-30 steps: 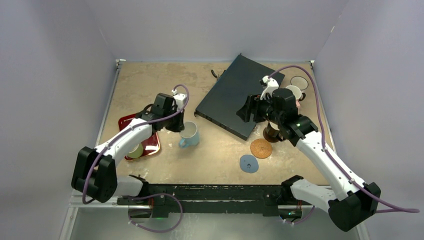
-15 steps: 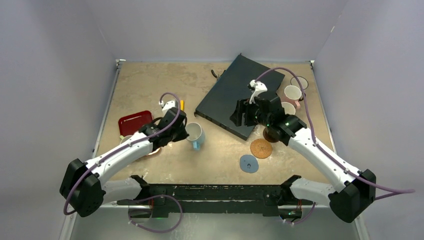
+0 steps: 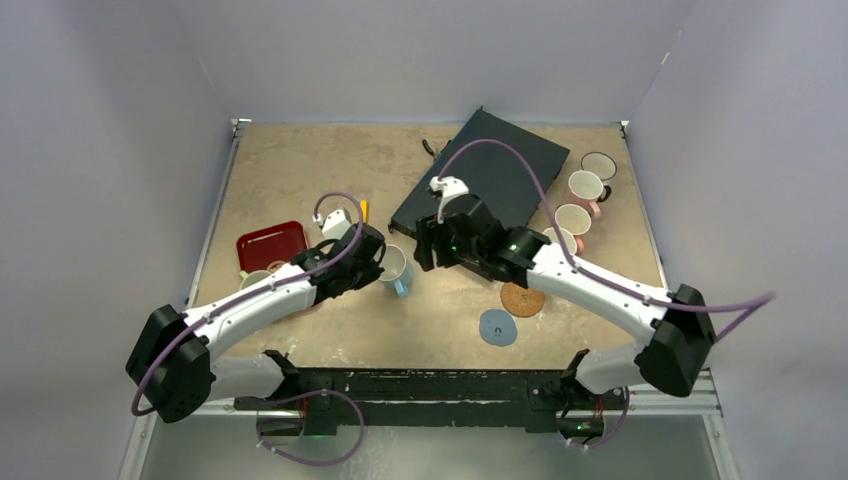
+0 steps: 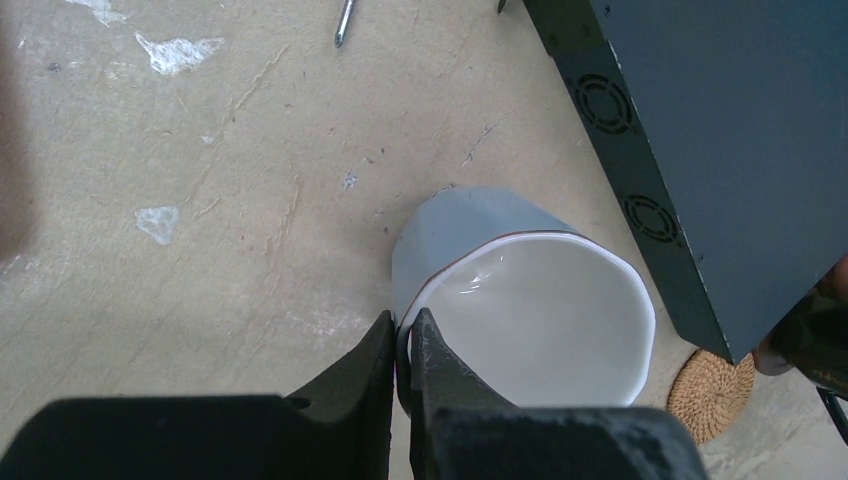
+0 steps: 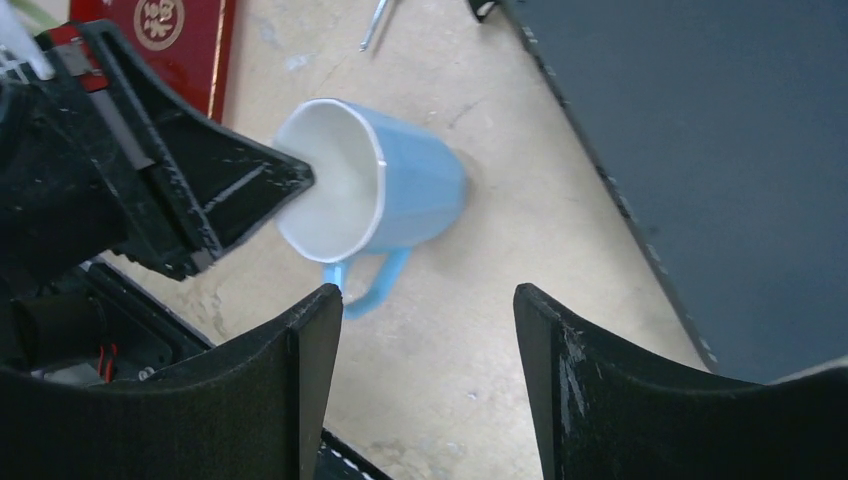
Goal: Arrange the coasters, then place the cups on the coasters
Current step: Place the cup on the coaster.
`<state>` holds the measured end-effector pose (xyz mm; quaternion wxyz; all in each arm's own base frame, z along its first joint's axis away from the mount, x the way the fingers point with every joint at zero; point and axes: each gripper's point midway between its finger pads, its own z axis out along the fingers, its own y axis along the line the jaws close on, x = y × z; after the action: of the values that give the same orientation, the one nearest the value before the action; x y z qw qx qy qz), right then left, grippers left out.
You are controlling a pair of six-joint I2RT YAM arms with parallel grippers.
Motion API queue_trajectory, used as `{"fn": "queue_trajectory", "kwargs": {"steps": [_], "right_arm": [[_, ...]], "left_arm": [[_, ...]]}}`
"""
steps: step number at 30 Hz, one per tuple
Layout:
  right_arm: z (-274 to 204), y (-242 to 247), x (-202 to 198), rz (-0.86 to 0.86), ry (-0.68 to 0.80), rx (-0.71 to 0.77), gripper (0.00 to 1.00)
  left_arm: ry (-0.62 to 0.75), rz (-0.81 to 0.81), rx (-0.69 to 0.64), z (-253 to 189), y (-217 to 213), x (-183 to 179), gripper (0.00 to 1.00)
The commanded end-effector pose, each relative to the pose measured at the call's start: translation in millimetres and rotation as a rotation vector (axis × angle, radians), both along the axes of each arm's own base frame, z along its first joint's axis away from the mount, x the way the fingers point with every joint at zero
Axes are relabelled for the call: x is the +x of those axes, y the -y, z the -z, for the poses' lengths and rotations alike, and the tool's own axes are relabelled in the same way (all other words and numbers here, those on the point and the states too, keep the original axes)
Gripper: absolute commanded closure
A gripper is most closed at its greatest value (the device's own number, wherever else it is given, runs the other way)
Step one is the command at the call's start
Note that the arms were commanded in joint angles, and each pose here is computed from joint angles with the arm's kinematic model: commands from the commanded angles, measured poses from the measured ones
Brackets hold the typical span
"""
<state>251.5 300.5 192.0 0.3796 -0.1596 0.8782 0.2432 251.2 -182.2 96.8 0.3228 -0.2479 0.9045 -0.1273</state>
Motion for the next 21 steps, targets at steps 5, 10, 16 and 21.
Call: {"fn": "queue_trajectory", "kwargs": {"steps": [5,10,16,21], "right_arm": [[1.0,-50.8,9.0,-0.025,0.036,-0.024,0.37],[18.9,-57.9,20.9,-0.005,0.037,-0.09,0.42],[45.5,-51.5,36.6,0.066,0.028,-0.21,0.6],[65.9,-52.4,46.0,0.09,0.019,-0.278,0.78]], "left_arm": [[0.062,-0.038,-0.083,-18.0,17.1,11.5,1.0],[0.063,-0.035,-0.094,-19.1,18.8,9.8,1.0],[0.077,-0.035,-0.107,-25.2,19.9,10.7,1.0],[0.08,-0.012,-0.119,-28.3,22.4,8.8,1.0]]}}
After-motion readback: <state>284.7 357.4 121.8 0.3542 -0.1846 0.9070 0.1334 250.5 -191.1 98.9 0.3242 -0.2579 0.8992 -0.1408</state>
